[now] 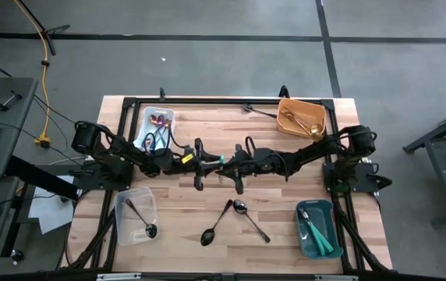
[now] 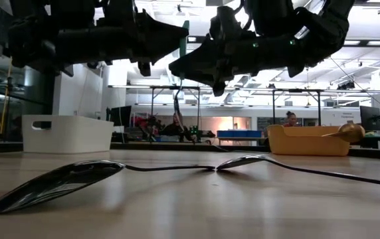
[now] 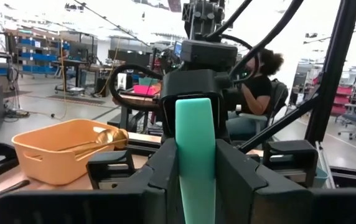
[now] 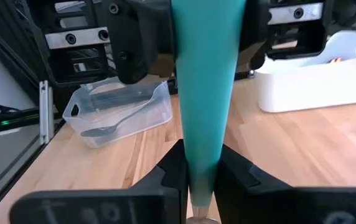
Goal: Sort silverware by color (type)
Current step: Put the green spoon into the blue bin
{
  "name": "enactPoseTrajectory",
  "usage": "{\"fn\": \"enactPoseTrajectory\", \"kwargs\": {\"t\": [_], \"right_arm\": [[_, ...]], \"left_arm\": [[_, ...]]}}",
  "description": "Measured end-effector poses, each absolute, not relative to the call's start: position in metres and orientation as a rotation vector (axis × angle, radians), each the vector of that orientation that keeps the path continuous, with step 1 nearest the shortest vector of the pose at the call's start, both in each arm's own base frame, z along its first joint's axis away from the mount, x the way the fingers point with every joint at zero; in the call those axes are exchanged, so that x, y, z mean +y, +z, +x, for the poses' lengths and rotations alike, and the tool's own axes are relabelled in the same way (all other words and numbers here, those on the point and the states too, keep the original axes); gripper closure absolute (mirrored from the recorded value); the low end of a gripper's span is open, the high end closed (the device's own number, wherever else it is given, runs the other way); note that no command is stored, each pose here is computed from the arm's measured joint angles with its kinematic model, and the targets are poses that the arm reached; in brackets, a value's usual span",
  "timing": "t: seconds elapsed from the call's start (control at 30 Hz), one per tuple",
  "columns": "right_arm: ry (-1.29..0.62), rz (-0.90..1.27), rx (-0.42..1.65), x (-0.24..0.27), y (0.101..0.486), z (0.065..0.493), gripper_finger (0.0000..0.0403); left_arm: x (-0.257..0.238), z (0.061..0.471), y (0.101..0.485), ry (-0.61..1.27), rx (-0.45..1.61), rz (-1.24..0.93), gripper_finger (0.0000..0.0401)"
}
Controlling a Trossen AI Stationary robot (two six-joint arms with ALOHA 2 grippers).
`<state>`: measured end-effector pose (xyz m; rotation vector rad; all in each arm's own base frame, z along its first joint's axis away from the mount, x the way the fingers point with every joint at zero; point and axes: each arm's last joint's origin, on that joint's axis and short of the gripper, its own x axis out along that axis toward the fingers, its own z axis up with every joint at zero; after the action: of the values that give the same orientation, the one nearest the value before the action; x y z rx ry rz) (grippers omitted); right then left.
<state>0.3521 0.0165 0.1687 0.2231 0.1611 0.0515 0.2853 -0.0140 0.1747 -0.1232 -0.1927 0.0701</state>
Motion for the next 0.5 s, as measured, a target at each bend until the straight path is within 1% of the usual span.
{"fn": "enactPoseTrajectory", "kwargs": {"t": [0.07, 0.2, 0.27, 0.37, 0.5], "right_arm": [[0.058, 0.235, 0.176, 0.0149, 0.1674, 0.3520, 0.0360], [0.067, 0.238, 0.208, 0.0154, 0.1642, 0.3512, 0.0360], [0.070, 0.237, 0.216, 0.0155, 0.1636, 0.3510, 0.0360], [0.071, 0.222, 0.239, 0.0154, 0.1629, 0.3500, 0.0360], [0.068, 0.202, 0.272, 0.0151, 0.1694, 0.3456, 0.0360]], "left_arm": [[-0.0139, 0.2854, 0.1738, 0.072, -0.182, -0.113, 0.0303], [-0.0139, 0.2852, 0.1746, 0.071, -0.190, -0.110, 0.0237], [-0.0139, 0.2853, 0.1742, 0.071, -0.186, -0.110, 0.0215], [-0.0139, 0.2845, 0.1752, 0.072, -0.180, -0.097, 0.0198], [-0.0135, 0.2805, 0.1784, 0.074, -0.143, -0.081, 0.0192]]}}
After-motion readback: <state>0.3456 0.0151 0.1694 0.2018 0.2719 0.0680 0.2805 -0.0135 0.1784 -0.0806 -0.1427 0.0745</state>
